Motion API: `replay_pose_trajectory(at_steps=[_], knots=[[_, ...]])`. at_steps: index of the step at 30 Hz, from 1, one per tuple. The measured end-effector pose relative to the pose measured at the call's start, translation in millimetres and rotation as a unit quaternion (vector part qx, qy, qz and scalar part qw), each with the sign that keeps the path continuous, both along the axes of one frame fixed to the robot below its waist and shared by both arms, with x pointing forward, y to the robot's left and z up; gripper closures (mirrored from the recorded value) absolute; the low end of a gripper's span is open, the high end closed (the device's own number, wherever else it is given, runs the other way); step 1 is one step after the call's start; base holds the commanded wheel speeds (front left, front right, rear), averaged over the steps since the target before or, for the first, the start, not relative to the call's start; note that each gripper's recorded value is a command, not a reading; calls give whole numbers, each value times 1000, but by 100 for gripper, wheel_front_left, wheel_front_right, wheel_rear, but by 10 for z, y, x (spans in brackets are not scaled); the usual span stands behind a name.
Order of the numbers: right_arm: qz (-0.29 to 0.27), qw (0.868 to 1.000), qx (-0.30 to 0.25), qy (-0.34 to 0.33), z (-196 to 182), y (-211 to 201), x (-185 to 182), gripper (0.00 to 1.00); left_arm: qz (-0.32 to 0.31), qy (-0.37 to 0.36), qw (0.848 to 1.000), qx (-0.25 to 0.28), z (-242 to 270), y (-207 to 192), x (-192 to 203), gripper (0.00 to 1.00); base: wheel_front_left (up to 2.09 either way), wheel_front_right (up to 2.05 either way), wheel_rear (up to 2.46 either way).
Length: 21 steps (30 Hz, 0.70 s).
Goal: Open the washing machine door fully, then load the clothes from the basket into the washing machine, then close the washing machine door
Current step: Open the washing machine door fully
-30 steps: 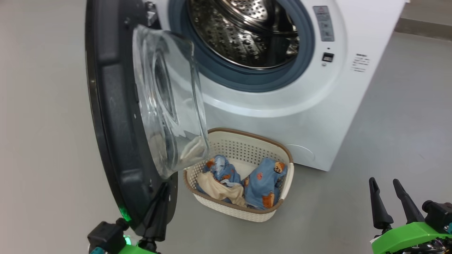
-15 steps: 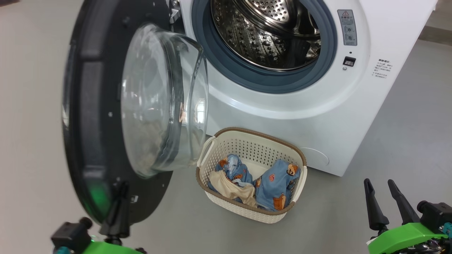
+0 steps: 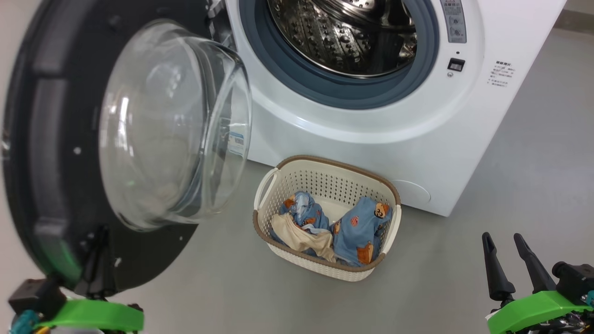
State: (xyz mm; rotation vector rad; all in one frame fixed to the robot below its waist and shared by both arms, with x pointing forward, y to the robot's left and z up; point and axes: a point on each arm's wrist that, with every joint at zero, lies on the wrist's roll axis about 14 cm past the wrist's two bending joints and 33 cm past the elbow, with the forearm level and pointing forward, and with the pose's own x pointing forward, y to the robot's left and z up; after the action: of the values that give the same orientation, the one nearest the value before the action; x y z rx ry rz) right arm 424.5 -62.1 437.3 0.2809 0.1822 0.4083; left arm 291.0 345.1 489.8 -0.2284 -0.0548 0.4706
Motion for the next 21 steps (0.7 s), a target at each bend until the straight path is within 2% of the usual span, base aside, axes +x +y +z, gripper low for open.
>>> replay_pose_trajectory(at_steps=[21], knots=[[-5,1000,-1,23,-258,-39,209,0,103,41,993,45,63,866,44,100,0,0,0]])
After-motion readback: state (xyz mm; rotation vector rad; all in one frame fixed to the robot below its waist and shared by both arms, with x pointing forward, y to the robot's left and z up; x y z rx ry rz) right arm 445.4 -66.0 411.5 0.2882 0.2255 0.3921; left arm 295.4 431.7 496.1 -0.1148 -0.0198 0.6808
